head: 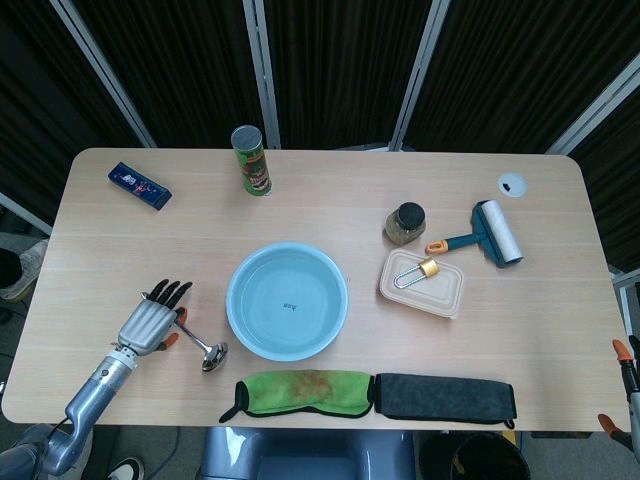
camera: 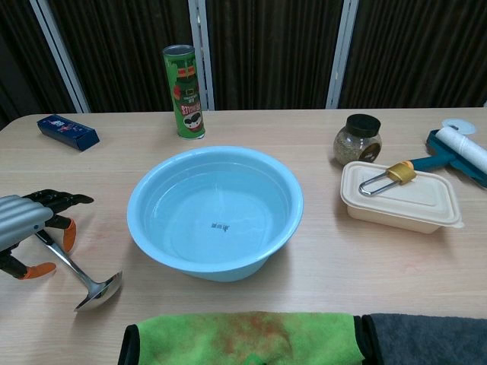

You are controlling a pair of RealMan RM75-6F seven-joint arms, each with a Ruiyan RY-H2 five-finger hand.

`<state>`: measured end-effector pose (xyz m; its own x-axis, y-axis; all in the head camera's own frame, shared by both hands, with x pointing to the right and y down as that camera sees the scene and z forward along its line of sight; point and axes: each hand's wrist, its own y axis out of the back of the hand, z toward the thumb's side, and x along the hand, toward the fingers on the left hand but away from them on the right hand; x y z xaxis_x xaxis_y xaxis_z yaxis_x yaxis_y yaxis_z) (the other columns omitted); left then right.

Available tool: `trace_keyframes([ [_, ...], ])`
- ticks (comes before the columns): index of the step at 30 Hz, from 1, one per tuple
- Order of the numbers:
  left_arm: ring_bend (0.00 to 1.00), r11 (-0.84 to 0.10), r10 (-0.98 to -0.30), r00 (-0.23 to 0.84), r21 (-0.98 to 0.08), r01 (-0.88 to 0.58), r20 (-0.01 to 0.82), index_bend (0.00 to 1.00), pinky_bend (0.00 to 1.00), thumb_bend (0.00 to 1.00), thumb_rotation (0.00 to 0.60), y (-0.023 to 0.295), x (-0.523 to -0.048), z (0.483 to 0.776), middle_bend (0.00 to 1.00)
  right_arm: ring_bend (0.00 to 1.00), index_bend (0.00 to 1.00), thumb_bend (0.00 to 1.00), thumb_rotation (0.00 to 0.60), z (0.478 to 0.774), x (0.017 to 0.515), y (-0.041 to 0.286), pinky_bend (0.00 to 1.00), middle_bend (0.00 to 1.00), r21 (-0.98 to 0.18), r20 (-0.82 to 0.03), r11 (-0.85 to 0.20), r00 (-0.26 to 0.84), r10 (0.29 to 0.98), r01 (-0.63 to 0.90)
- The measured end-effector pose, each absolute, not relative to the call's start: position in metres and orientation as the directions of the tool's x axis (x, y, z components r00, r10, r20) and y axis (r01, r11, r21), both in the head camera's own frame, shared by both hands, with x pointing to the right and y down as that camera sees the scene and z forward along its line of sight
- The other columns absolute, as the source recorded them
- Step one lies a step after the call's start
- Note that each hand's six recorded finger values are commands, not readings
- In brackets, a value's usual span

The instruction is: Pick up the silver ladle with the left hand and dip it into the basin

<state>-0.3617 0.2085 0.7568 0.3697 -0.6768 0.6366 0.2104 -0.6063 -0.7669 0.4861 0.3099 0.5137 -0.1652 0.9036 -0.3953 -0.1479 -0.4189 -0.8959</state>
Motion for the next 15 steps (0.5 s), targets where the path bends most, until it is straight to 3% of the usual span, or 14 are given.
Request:
trace_keyframes([
  [15,0.00,-0.621,-0.664,0.354,-0.749,0.228,0.659,0.49,0.00,0.36,0.600,0.2078,-0.3640,0.7669,0.00,0.00,0.00,0.00,0.600,0.5187,0.4871,0.3080,0.00,0.00,-0.887,-0.408,-0.434,-0.174,0.896,-0.157],
])
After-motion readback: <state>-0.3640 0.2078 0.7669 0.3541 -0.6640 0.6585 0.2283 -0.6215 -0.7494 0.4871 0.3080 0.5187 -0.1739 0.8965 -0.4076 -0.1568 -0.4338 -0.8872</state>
